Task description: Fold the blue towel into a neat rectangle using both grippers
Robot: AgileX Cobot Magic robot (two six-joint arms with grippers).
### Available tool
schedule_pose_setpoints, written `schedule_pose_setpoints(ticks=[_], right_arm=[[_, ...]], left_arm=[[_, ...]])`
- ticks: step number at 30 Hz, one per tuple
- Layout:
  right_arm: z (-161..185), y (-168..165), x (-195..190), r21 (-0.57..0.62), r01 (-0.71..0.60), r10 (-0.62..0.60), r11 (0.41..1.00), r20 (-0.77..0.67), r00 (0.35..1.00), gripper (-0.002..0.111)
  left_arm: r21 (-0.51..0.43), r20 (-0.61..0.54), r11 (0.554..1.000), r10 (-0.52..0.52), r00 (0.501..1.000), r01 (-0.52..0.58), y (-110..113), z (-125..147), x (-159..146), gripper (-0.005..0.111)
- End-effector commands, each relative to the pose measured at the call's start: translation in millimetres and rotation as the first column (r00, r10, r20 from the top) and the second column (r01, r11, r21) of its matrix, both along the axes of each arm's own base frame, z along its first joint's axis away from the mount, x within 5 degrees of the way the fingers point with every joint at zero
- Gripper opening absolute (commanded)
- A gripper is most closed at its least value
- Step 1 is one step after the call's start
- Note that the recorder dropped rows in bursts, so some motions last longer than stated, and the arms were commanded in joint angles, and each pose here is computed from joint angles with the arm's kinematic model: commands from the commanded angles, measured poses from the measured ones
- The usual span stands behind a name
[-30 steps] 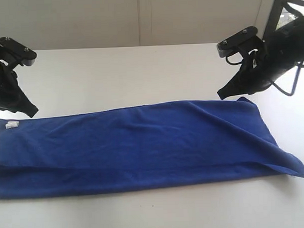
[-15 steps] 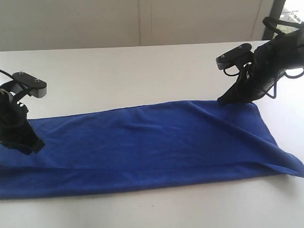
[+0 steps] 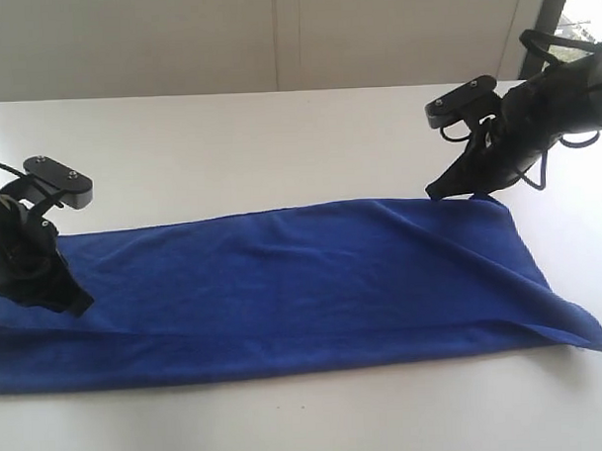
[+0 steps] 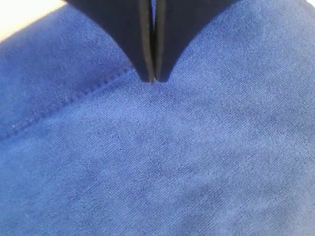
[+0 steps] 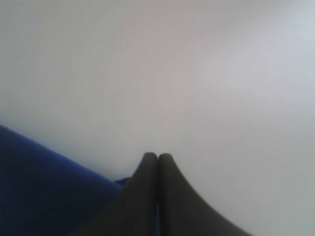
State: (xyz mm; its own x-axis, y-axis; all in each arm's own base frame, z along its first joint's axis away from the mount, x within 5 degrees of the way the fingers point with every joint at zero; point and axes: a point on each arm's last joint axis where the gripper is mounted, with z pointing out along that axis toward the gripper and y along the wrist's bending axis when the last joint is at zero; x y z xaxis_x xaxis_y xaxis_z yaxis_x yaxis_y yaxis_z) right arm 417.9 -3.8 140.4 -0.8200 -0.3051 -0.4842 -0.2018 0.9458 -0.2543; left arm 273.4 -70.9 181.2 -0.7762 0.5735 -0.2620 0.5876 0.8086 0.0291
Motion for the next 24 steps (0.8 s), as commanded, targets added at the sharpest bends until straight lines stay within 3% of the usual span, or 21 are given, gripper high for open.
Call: schedule_pose_setpoints(ticks=[1,24], right_arm=[[-1,-4,0,-0.012,0.007,-0.007,1.000,-0.018,1.000,0.000],[-21,-5,-1,-0.034,-0.005,0.003,0.999,-0.078,0.997,0.000]], left_arm=[[-0.007,-0.008,1.000,0.000,1.000,0.000,-1,0,-3,0.000],[-0.014,0.078,1.000,0.021,0.997,-0.020,2,-15,-6,0.000]])
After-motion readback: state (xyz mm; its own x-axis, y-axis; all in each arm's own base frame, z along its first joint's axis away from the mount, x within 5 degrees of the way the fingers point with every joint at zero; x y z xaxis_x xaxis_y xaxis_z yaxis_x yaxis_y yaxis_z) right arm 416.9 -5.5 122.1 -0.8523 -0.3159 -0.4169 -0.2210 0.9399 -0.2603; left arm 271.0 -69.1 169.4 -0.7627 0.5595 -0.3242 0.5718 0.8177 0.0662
